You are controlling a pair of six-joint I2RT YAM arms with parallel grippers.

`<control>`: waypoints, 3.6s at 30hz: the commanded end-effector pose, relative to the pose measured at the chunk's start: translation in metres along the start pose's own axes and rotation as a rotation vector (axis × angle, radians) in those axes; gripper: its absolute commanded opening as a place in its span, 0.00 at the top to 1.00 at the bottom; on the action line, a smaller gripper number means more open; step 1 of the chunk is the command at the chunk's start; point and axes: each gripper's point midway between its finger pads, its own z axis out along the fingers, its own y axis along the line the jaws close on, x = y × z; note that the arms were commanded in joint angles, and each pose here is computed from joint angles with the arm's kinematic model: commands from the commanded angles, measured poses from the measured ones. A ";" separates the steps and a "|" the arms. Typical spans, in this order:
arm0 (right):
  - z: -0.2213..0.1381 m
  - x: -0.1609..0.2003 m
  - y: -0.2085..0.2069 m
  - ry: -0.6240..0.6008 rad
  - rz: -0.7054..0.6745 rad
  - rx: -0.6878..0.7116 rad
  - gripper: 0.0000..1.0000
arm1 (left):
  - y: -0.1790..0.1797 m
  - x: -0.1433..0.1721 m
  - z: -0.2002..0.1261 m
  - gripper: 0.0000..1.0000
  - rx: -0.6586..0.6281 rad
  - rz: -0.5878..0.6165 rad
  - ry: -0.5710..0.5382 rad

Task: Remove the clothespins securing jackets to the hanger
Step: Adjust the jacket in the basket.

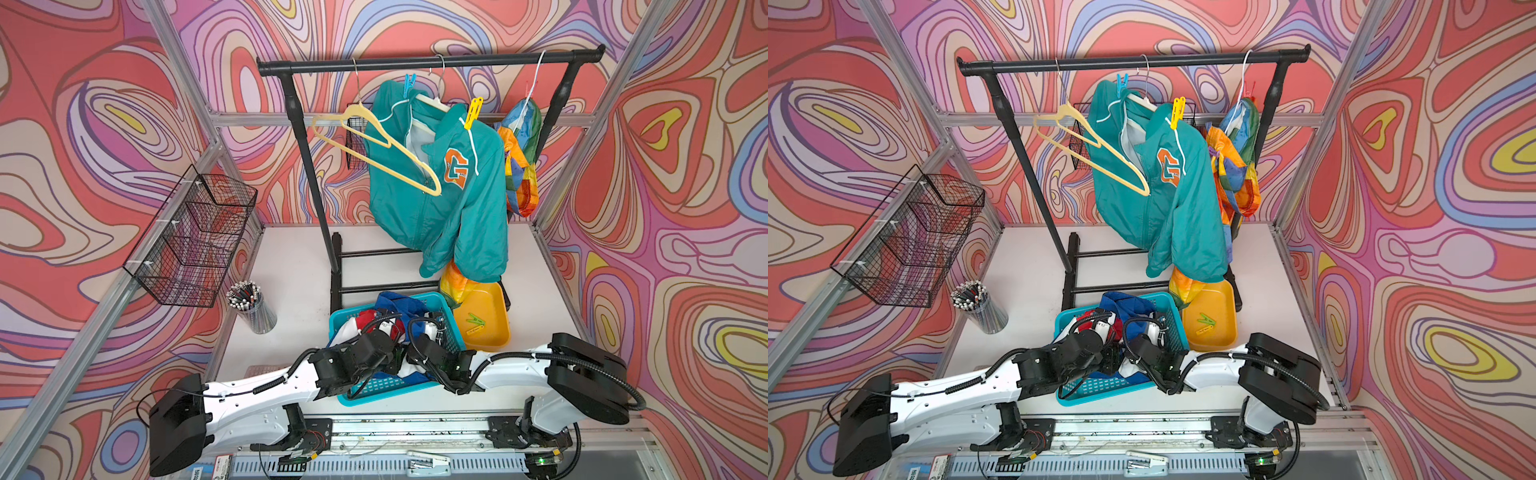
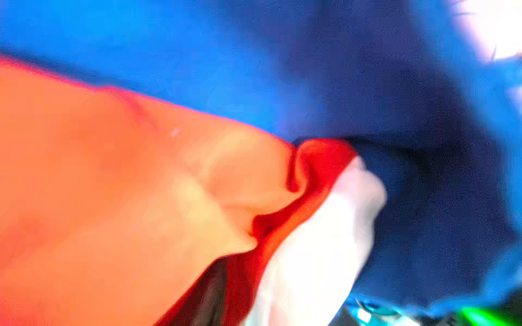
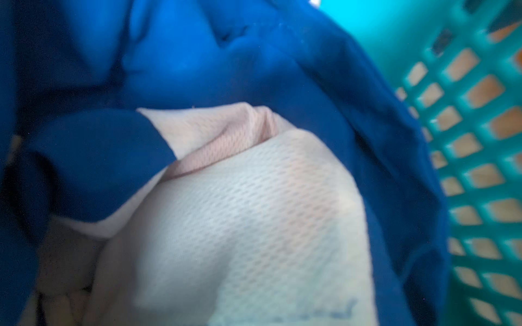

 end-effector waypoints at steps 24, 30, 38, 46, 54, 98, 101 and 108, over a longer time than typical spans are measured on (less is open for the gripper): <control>-0.032 -0.017 -0.007 -0.064 -0.010 0.010 1.00 | 0.035 -0.074 -0.086 0.24 -0.226 0.065 -0.147; -0.041 -0.027 0.001 -0.091 -0.027 -0.018 1.00 | 0.052 -0.051 -0.048 0.29 -0.199 -0.007 -0.056; -0.059 -0.050 0.003 -0.143 -0.050 0.009 0.94 | 0.037 0.022 0.018 0.56 -0.031 -0.181 0.180; -0.079 -0.071 0.000 -0.189 -0.082 0.034 0.77 | 0.069 0.070 0.049 0.65 -0.145 -0.299 0.274; -0.086 -0.077 0.000 -0.196 -0.152 0.049 0.63 | 0.127 0.078 0.044 0.62 -0.354 -0.184 0.282; -0.101 -0.048 -0.063 -0.092 -0.149 0.217 0.69 | 0.073 0.002 0.019 0.28 -0.089 -0.112 0.114; -0.108 -0.063 -0.047 -0.113 -0.201 0.192 0.69 | 0.074 -0.010 0.000 0.23 -0.102 -0.113 0.055; -0.124 -0.092 -0.025 -0.171 -0.271 0.177 0.62 | 0.109 -0.013 -0.054 0.02 -0.287 -0.151 -0.027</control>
